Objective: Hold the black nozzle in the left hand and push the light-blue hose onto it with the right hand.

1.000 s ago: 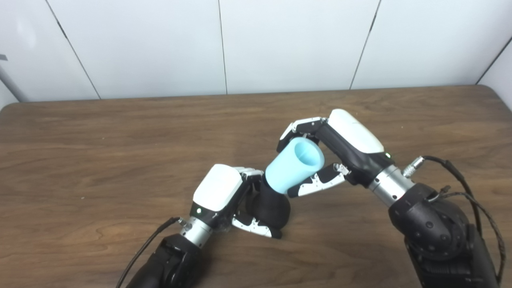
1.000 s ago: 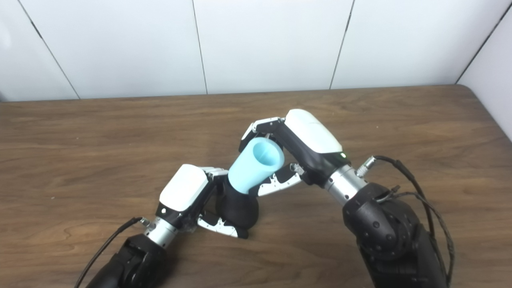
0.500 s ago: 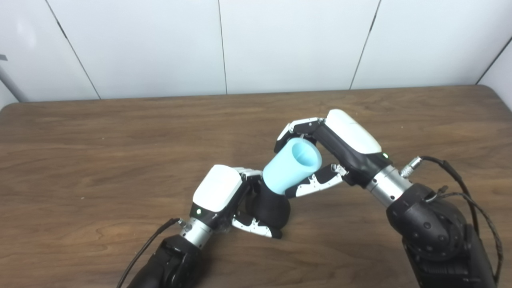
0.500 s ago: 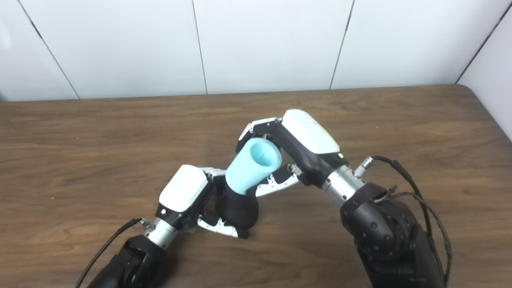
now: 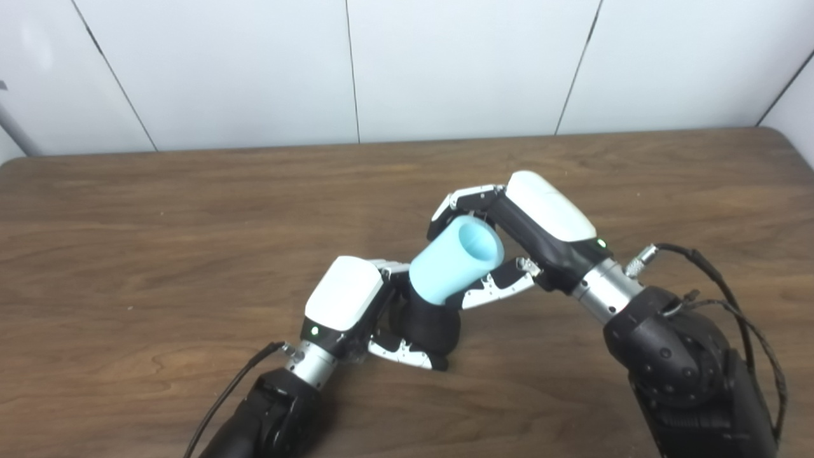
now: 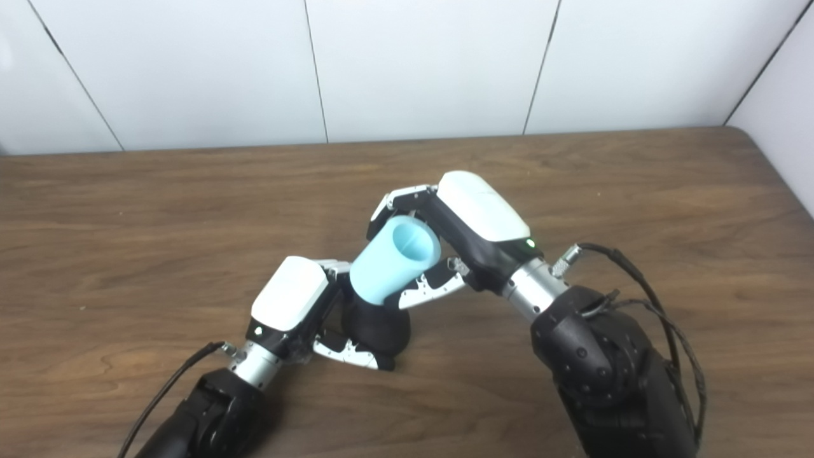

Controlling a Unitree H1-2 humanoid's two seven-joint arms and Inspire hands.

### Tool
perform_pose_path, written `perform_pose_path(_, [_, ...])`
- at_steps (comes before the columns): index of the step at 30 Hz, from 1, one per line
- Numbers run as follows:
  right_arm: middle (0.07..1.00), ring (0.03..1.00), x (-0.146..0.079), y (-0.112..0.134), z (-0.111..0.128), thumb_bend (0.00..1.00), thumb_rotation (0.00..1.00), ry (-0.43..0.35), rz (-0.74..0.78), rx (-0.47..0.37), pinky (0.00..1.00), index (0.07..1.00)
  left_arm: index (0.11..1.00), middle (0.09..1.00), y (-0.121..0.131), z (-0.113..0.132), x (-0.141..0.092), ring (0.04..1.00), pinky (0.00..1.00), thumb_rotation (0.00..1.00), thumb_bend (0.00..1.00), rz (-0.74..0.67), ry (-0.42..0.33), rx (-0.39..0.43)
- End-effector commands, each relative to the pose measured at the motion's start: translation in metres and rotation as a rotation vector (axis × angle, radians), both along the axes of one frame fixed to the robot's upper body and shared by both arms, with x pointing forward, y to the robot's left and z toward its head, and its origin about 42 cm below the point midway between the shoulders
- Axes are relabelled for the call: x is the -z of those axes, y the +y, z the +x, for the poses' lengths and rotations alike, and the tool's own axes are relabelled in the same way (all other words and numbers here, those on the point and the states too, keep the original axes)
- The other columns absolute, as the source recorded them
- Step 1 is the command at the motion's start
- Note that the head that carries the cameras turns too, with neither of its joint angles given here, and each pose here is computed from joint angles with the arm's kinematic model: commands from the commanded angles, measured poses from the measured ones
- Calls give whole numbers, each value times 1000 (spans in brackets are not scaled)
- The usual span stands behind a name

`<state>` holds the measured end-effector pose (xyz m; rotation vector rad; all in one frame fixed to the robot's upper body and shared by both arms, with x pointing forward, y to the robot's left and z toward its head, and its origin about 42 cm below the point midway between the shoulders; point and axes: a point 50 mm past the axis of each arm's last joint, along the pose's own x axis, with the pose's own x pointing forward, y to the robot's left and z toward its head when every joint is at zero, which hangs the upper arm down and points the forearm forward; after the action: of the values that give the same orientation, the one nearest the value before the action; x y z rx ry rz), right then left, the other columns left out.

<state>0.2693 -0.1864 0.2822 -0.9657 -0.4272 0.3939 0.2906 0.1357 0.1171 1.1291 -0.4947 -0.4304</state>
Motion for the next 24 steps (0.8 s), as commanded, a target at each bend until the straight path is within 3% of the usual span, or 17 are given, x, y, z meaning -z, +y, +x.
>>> perform_pose_path(1, [508,390,-8,4,3,492,0,-57,-27,-29,290,523,473,492,13,-38,59,499,404,0,478,178,293,3])
perform_pose_path(12, [495,378,-10,5,11,488,0,-65,-87,-60,284,544,465,507,10,-38,59,503,422,0,478,184,291,8])
perform_pose_path(24, [504,380,-43,-1,9,491,0,-83,-86,-55,291,528,444,518,9,-41,62,511,425,0,476,186,286,18])
